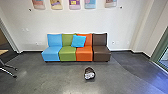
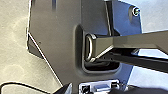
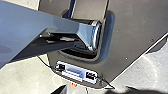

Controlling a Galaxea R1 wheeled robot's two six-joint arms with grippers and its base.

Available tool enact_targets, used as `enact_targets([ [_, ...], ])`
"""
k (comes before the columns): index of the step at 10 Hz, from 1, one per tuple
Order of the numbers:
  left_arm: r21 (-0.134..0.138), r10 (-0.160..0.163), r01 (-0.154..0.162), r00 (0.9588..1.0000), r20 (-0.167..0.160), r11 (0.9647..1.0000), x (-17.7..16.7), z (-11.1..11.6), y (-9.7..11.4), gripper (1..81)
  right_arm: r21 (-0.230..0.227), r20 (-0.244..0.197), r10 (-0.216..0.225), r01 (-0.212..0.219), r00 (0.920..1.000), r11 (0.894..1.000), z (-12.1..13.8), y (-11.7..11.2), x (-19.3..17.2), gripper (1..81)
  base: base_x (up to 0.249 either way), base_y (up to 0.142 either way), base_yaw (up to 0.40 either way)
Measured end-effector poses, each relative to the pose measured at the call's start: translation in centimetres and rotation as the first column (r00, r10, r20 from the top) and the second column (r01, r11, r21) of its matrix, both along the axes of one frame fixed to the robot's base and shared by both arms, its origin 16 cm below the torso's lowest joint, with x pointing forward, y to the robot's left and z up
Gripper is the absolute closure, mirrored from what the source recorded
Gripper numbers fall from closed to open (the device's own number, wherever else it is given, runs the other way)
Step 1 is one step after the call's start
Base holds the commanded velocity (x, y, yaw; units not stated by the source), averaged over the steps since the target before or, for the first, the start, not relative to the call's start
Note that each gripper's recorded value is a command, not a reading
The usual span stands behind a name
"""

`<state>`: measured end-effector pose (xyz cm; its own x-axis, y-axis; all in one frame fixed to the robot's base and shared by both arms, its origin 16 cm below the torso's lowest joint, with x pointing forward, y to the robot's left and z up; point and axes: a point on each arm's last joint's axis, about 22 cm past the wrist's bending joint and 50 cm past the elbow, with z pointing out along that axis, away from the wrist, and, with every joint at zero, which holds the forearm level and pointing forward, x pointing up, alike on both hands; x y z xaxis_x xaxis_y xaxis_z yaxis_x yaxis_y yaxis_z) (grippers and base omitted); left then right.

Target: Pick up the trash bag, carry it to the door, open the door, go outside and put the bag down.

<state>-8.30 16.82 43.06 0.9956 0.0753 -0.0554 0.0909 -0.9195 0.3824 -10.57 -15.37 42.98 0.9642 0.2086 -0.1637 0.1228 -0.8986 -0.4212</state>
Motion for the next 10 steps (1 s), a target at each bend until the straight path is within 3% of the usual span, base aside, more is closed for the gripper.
enact_targets([
  [10,-0.001,0.000,0.000,1.0000,0.006,1.0000,0.5,0.0,-0.2,1.0,0.004,0.008,0.001,-0.001,1.0000,1.000,-0.1,0.3,0.7,1.0,0.148,-0.073,0.000],
])
